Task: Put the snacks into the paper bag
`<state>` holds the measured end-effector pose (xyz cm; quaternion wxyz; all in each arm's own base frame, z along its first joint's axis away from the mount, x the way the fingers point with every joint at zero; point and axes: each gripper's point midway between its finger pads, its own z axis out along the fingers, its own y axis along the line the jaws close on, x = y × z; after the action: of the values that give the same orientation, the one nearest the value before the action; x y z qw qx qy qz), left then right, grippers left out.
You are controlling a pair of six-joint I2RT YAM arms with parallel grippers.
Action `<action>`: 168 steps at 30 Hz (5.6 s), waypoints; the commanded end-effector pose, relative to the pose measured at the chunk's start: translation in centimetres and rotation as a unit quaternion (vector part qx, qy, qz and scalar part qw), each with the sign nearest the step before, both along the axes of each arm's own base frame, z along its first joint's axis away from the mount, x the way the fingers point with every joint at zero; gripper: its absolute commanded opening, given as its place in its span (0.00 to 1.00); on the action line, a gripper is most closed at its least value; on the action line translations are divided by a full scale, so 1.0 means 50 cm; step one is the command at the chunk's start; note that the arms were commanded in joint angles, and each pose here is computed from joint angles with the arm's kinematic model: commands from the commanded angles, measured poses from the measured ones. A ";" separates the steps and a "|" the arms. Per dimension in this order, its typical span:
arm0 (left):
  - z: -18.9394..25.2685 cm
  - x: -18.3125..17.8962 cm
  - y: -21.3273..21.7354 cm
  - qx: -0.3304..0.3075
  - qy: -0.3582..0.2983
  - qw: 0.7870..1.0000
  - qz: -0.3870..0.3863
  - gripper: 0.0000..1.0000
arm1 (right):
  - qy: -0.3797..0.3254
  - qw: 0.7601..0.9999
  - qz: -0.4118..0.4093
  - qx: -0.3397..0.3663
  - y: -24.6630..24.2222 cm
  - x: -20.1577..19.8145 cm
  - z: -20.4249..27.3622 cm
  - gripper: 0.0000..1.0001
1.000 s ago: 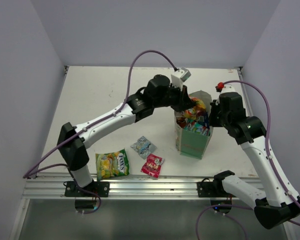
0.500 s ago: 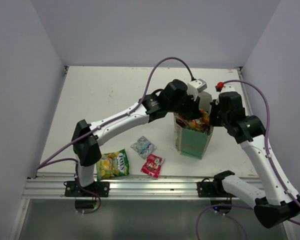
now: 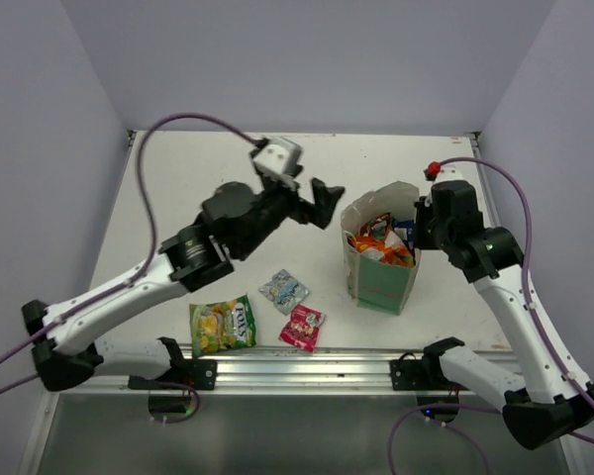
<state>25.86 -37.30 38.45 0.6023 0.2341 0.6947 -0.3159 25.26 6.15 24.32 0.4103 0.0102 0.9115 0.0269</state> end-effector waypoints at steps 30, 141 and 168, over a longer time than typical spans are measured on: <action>-0.683 -0.273 0.460 0.200 0.477 0.807 0.286 1.00 | 0.018 0.998 0.055 0.020 0.049 0.024 -0.011 0.00; -0.056 0.029 -0.017 0.006 0.063 0.998 0.024 0.00 | -0.012 1.000 0.006 0.025 0.006 -0.027 0.028 0.00; -0.314 -0.092 0.117 0.145 0.157 0.975 0.057 1.00 | -0.006 1.000 0.001 0.026 0.004 -0.031 0.022 0.00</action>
<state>22.80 -33.93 31.93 0.5457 0.2013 0.7638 -0.2798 23.77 6.14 24.56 0.4054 0.0162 0.9131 0.0411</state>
